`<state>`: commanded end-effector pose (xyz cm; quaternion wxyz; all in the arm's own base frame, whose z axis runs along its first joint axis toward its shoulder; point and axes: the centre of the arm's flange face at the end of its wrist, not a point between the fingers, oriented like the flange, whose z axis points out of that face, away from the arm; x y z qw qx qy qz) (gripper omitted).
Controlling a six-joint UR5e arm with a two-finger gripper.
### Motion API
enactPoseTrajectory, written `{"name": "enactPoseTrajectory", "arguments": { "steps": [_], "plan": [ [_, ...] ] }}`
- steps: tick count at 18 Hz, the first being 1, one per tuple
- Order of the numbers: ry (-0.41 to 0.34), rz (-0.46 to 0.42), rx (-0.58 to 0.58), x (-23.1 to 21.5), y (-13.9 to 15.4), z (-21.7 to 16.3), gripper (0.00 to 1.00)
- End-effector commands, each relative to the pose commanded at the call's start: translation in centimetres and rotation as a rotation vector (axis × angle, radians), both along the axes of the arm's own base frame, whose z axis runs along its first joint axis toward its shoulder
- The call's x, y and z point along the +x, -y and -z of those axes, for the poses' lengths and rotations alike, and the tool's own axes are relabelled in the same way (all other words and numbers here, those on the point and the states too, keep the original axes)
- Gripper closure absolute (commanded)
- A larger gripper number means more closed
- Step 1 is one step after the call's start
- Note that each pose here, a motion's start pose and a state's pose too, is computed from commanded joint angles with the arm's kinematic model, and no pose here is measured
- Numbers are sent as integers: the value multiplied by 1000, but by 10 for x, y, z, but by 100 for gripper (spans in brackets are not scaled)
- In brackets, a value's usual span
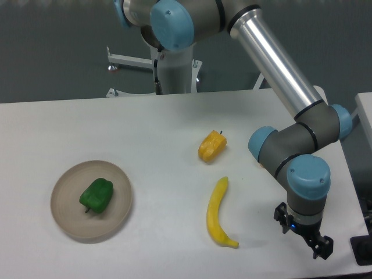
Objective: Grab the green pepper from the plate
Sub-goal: 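Start moving the gripper from beside the banana toward the plate, then swing the open gripper over the green pepper on the plate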
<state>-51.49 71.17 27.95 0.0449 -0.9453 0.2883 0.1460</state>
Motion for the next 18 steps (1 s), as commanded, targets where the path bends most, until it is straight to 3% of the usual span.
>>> {"name": "enactPoseTrajectory", "arguments": {
  "steps": [8, 10, 15, 18],
  "plan": [
    [3, 8, 6, 8, -2, -7, 0],
    [9, 27, 10, 29, -13, -13, 0],
    [46, -72, 42, 75, -15, -43, 0],
    [105, -136, 81, 109, -14, -68, 0]
  ]
}}
